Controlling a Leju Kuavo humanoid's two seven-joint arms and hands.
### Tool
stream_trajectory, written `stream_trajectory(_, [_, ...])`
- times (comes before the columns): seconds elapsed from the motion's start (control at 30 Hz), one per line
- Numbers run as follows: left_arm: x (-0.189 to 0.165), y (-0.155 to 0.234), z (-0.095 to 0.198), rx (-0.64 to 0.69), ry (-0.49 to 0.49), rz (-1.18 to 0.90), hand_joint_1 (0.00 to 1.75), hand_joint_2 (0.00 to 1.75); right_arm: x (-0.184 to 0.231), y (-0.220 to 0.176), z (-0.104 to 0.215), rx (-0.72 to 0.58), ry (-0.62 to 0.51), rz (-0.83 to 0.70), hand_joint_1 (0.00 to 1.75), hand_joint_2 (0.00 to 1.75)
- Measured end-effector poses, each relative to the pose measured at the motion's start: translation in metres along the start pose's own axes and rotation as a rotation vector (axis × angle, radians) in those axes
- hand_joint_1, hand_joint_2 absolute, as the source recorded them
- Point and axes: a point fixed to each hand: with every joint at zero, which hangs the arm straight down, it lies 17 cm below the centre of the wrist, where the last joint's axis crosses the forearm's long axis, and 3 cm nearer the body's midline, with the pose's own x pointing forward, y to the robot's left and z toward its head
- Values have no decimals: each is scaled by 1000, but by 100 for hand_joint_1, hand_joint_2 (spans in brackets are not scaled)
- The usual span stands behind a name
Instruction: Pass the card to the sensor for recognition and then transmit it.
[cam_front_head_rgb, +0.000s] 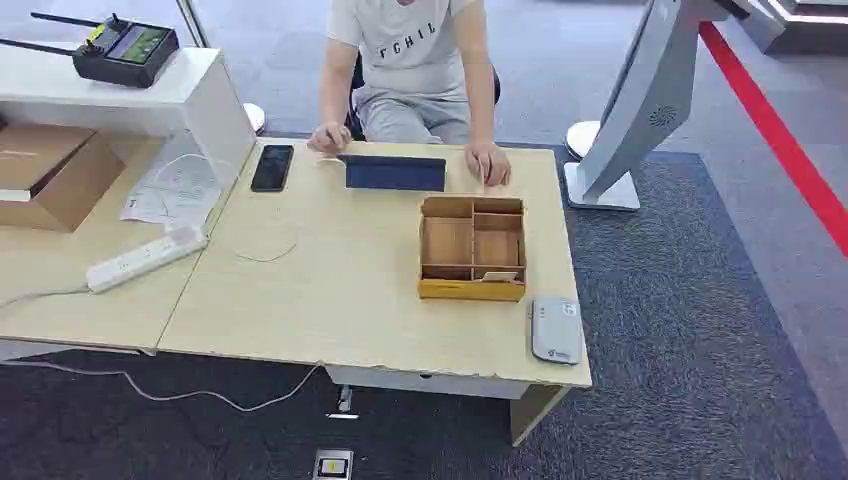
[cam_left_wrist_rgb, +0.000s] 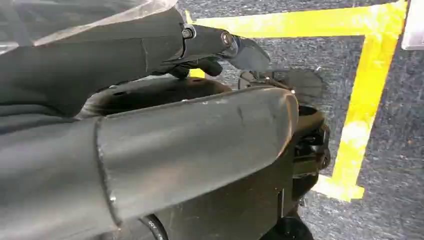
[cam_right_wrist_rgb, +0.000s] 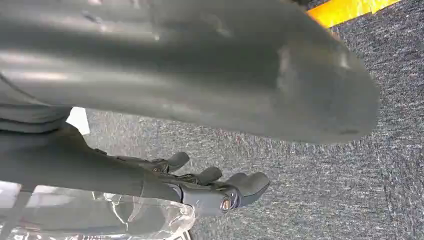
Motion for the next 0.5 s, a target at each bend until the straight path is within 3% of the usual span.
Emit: stream_trajectory(0.5, [-4,-3,0,-9,24,22,0,0,-1,2,0,7,2,3,0,0])
